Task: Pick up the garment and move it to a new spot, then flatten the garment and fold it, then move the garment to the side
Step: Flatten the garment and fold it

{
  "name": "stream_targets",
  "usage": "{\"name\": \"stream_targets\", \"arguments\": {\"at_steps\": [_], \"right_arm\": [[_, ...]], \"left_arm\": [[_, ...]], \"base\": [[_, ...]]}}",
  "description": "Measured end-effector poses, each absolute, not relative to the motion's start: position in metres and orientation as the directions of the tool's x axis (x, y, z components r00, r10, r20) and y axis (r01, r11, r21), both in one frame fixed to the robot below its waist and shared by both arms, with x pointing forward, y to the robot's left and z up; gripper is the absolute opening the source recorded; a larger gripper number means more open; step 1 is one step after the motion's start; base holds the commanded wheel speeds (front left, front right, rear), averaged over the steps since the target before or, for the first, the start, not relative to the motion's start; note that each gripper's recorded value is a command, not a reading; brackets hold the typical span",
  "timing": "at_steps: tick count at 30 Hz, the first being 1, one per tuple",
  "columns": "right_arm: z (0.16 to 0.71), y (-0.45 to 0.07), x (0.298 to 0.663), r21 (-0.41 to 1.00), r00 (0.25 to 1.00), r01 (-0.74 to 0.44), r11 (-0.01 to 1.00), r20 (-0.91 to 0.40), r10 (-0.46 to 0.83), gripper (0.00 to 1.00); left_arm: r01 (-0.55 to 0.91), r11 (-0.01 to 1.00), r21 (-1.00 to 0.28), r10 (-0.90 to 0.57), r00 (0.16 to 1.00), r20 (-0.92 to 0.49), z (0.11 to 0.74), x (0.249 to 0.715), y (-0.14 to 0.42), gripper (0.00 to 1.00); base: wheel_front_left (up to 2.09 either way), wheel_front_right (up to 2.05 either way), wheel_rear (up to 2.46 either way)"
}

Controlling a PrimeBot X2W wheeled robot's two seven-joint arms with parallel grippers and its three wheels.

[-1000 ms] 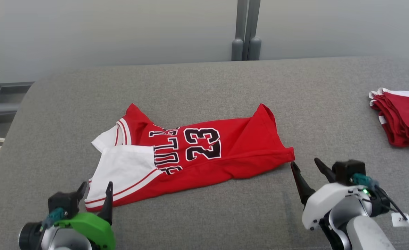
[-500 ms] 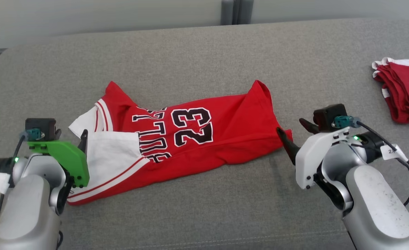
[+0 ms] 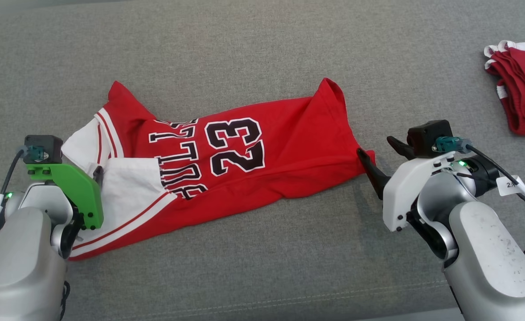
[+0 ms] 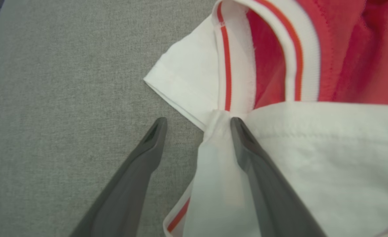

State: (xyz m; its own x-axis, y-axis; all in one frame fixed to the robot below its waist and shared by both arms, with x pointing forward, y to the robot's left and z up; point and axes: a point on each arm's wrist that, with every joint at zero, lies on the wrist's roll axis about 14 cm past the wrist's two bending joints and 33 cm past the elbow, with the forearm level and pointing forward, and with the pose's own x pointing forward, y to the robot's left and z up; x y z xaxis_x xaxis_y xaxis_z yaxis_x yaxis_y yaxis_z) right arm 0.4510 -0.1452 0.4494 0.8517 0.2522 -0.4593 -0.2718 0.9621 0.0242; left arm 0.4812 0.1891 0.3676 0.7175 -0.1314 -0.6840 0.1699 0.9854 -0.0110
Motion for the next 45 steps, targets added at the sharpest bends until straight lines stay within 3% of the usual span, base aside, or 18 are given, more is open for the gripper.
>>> {"name": "stream_targets", "arguments": {"at_steps": [4,6,8,13,21,37,38,39,40,42,43,45], "right_arm": [[0.446,-0.146,0.452,0.030,0.850,-0.264,0.964,-0.464,0.247,1.00],[0.445,-0.147,0.453,0.031,0.850,-0.262,0.965,-0.466,0.246,1.00],[0.444,-0.147,0.454,0.032,0.850,-0.259,0.965,-0.467,0.244,1.00],[0.440,-0.150,0.452,0.040,0.853,-0.242,0.969,-0.467,0.233,1.00],[0.436,-0.156,0.437,0.072,0.861,-0.191,0.979,-0.467,0.202,1.00],[0.431,-0.140,0.426,0.089,0.833,-0.227,0.970,-0.498,0.241,1.00],[0.430,-0.139,0.426,0.089,0.830,-0.233,0.968,-0.500,0.245,0.93],[0.428,-0.138,0.427,0.089,0.827,-0.236,0.968,-0.505,0.248,0.71],[0.428,-0.138,0.427,0.088,0.825,-0.239,0.967,-0.507,0.250,0.38],[0.427,-0.138,0.428,0.085,0.823,-0.242,0.967,-0.510,0.251,0.11],[0.425,-0.138,0.428,0.085,0.821,-0.241,0.967,-0.513,0.250,0.00],[0.425,-0.139,0.428,0.088,0.820,-0.239,0.967,-0.515,0.250,0.00]], "left_arm": [[0.165,0.986,-0.029,-0.140,0.715,-0.685,0.365,0.484,0.186,0.91],[0.171,0.985,-0.030,-0.145,0.716,-0.683,0.364,0.484,0.184,0.51],[0.176,0.984,-0.030,-0.149,0.716,-0.682,0.363,0.485,0.182,0.45],[0.183,0.982,-0.041,-0.163,0.720,-0.674,0.362,0.486,0.176,0.00],[0.167,0.985,-0.049,-0.158,0.744,-0.649,0.366,0.483,0.174,0.00],[0.177,0.983,-0.047,-0.169,0.772,-0.613,0.374,0.488,0.168,0.00],[0.176,0.983,-0.047,-0.168,0.772,-0.613,0.373,0.488,0.169,0.00],[0.177,0.983,-0.047,-0.168,0.773,-0.612,0.373,0.488,0.169,0.00],[0.178,0.983,-0.047,-0.169,0.776,-0.608,0.374,0.488,0.168,0.00],[0.180,0.983,-0.048,-0.172,0.776,-0.607,0.374,0.488,0.167,0.00],[0.179,0.983,-0.050,-0.173,0.776,-0.607,0.374,0.488,0.166,0.00],[0.178,0.983,-0.052,-0.173,0.783,-0.598,0.376,0.489,0.166,0.00]], "base": [[0.00,0.00,0.00],[0.00,0.00,0.00],[0.00,0.00,0.00],[0.00,0.00,0.00],[0.00,0.00,0.00],[0.00,0.00,0.00],[0.00,0.00,0.00],[0.00,0.00,0.00],[0.00,0.00,0.00],[0.00,0.00,0.00],[0.00,0.00,0.00],[0.00,0.00,0.00]]}}
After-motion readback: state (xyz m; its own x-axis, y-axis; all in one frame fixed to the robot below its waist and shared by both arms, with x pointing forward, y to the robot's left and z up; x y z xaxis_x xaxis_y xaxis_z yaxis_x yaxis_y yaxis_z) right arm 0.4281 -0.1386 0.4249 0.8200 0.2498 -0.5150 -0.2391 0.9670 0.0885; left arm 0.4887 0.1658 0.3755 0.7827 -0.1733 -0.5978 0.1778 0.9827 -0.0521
